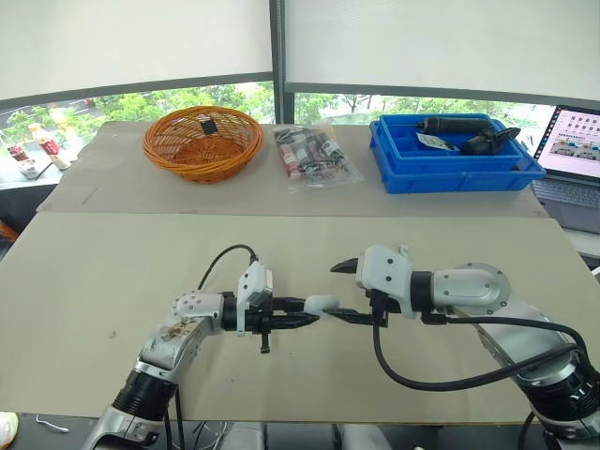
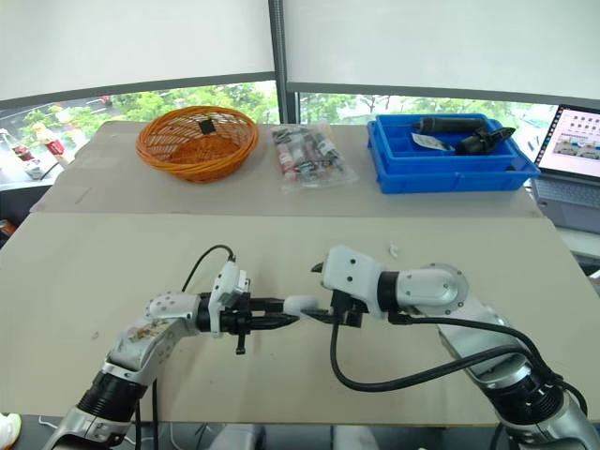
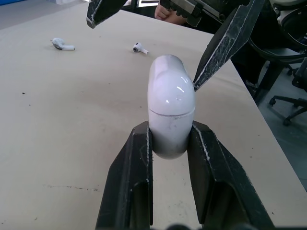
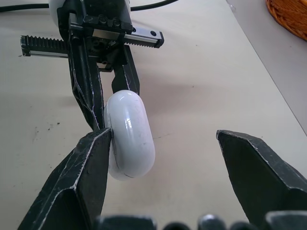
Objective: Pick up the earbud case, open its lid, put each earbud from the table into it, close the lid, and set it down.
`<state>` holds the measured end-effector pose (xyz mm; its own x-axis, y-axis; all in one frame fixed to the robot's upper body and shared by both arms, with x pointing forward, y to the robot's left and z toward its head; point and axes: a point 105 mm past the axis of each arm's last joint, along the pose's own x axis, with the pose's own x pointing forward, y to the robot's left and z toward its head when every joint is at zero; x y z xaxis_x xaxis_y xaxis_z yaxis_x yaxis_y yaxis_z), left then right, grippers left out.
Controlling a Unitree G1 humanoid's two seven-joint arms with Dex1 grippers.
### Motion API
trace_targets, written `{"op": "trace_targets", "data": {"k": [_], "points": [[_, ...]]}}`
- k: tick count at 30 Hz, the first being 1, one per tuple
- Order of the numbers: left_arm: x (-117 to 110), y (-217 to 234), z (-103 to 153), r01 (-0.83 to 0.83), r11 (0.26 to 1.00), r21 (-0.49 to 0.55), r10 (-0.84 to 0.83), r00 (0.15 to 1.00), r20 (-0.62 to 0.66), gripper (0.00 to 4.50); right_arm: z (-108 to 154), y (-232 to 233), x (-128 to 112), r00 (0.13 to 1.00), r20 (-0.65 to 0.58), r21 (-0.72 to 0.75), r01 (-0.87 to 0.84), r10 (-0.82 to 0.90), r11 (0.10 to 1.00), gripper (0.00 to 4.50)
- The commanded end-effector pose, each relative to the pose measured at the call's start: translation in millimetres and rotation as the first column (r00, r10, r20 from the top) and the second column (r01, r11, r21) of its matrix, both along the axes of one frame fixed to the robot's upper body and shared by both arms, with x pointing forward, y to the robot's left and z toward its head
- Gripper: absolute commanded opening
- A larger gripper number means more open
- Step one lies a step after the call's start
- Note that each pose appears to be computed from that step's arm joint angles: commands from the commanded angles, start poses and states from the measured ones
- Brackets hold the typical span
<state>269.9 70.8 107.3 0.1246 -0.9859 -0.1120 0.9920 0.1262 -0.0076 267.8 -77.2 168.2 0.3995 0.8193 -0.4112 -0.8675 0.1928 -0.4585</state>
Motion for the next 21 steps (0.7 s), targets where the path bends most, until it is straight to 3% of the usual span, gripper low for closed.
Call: {"op": "trace_targets", "data": {"k": [1, 5, 13, 18, 21], "points": [[-13, -7, 9, 0.075, 0.997, -0.015, -0.074, 0.997, 0.035, 0.52, 22, -4, 10, 0.994, 0.1, 0.027, 0.039, -0.041, 0.999, 3.83], [-13, -6, 7, 0.072, 0.997, -0.01, -0.071, 0.997, 0.034, 0.52, 28, -3, 11, 0.994, 0.095, 0.065, 0.042, -0.048, 0.997, 3.83], [0, 1, 10, -0.04, 0.998, -0.043, 0.043, 0.995, 0.086, 0.52, 34, -14, -9, 0.999, 0.045, 0.108, 0.019, -0.024, 0.994, 3.83], [7, 11, 9, -0.153, 0.984, -0.094, 0.162, 0.981, 0.105, 0.52, 36, -39, -14, 0.989, 0.097, 0.181, 0.095, -0.114, 0.979, 3.83], [11, 22, 6, -0.234, 0.966, -0.111, 0.248, 0.961, 0.127, 0.52, 24, -75, -16, 0.959, 0.061, 0.239, 0.254, -0.275, 0.937, 3.83]]}}
